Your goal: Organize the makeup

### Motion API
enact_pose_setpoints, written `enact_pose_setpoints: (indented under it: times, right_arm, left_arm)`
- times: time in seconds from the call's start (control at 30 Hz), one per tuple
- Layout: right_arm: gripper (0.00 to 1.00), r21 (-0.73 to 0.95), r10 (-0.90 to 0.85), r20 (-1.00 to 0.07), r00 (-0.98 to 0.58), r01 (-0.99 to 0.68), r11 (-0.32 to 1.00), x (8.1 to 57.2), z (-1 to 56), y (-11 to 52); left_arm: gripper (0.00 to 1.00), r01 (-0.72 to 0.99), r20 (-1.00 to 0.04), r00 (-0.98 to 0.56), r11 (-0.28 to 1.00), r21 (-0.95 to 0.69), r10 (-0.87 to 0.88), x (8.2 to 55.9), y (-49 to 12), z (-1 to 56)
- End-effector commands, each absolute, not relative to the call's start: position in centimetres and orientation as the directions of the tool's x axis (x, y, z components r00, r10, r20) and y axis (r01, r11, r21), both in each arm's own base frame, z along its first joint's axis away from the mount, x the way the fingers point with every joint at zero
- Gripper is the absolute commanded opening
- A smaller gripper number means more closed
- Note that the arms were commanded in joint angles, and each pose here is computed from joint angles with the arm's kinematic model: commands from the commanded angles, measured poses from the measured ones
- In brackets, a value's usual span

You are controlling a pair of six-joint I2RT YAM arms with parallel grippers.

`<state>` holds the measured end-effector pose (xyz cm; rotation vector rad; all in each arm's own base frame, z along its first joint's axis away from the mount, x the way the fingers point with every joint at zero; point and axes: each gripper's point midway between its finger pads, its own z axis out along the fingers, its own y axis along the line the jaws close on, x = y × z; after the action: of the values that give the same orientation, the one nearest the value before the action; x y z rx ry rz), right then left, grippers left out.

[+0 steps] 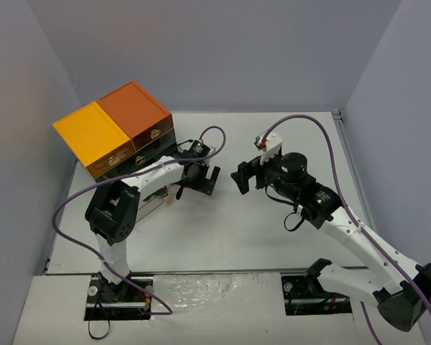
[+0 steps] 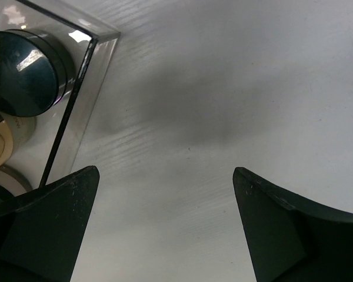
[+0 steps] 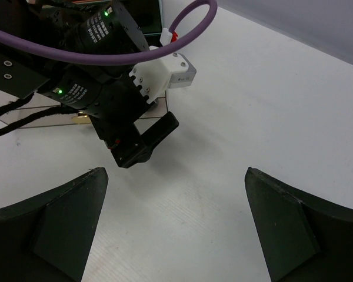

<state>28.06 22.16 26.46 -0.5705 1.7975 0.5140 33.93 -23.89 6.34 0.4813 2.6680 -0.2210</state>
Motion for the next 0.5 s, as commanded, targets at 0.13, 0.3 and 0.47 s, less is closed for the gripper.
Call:
enact_pose_setpoints:
  times: [0.13, 0.3, 0.47]
  right_arm:
    - [1.00, 0.062, -0.049, -0.983, -0.175, -0.579, 0.813, 29.1, 30.4, 21.7]
    - [1.00, 0.058, -0.055, -0.983, -0.176, -0.577, 0.815, 29.3, 30.2, 21.7]
    - [1.00, 0.058, -0.061, -0.981, -0.184, -0.581, 0.812, 29.4, 30.0, 22.0]
  left_arm:
    - [0.97, 0.352, -0.484, -0.803, 0.932, 0.084, 0.347, 38.1, -19.8, 8.6]
    - [0.97, 0.312, -0.457, -0.818, 0.937, 0.160, 0.350, 38.9, -16.7, 8.7]
    - [0.97, 0.291, -0.430, -0.832, 0.936, 0.200, 0.350, 39.2, -14.6, 8.6]
